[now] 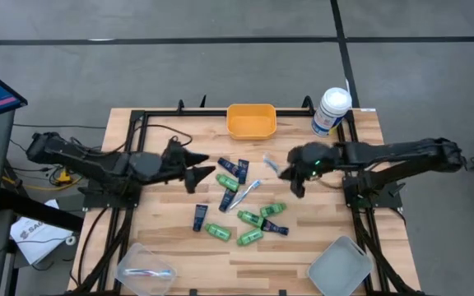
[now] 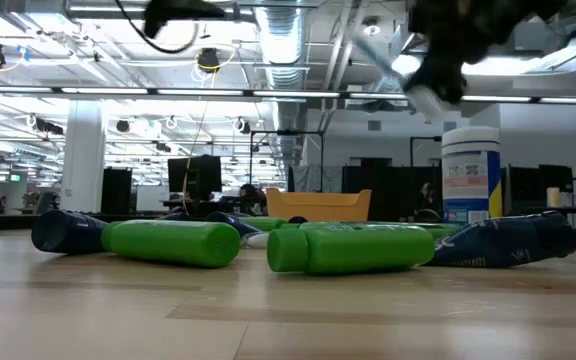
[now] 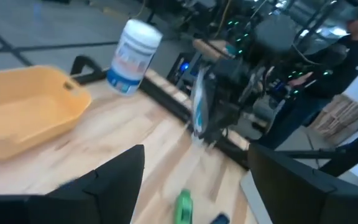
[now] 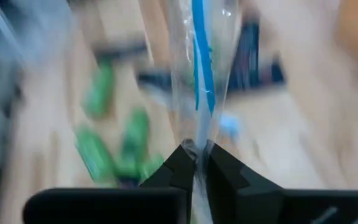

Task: Pick & Place Travel size toiletries
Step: Put the light blue toothbrush into the transparent bin

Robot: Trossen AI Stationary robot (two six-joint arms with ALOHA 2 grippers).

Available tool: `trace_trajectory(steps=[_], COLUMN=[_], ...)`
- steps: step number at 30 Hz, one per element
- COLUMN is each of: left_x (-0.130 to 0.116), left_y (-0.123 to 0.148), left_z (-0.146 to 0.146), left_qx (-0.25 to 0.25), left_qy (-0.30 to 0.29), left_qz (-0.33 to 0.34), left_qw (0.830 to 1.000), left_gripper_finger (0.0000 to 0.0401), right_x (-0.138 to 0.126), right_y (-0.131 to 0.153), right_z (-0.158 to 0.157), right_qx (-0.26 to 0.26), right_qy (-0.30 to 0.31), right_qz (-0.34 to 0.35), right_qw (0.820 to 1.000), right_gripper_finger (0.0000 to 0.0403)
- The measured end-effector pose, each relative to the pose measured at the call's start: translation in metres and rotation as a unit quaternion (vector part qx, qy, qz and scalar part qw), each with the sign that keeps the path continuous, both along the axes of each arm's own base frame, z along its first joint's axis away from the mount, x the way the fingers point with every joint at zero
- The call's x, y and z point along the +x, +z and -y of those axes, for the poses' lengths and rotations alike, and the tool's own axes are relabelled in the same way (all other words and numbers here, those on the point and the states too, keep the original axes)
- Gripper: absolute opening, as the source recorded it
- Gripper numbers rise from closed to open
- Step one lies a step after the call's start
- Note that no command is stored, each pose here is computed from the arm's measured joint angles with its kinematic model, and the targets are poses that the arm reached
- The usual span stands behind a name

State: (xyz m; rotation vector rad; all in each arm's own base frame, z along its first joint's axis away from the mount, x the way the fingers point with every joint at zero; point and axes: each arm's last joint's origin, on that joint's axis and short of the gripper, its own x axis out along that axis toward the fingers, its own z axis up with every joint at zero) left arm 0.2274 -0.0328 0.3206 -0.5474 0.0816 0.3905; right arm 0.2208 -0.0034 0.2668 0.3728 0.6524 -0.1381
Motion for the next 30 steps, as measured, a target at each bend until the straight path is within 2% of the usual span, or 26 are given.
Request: trace_trajectory(steps=[4,7,13,17,22,26,30], left_x=[0.031,0.056,0.091,0.113,0.142,0.159,0.168], left_y=[-0.001,-0.007,-0.032,-0.047,-0.046,-0.036,-0.036], left_z=[-0.019,-0.037,-0.069,-0.078,-0.078,-0.077,-0.08], left_qx=[0.023,0.036,0.051,0.056,0.075,0.116,0.118], left_qy=[-0.03,-0.053,-0.092,-0.126,-0.182,-0.186,-0.188], left_qz=[0.059,0.108,0.178,0.187,0.188,0.2,0.201], left_qw=[0.998,0.992,0.978,0.973,0.962,0.955,0.954], left_gripper_finger=[0.0274,0.0273,0.0274,0.0274,0.0273,0.0274,0.0272], right_x=[-0.006,-0.009,-0.009,-0.008,-0.006,-0.002,0.0], right_y=[0.025,0.033,0.036,0.036,0.034,0.03,0.028], right_z=[0.007,0.009,0.009,0.009,0.01,0.009,0.009], right_qx=[-0.003,-0.01,-0.012,-0.012,-0.012,-0.011,-0.011], right_qy=[-0.018,-0.019,-0.019,-0.019,-0.018,-0.018,-0.018], right_qz=[0.098,0.134,0.146,0.145,0.142,0.133,0.131], right_qw=[0.995,0.991,0.989,0.989,0.99,0.991,0.991], right_gripper_finger=[0.0016,0.0006,0.0021,0.0026,0.001,0.0013,0.0028])
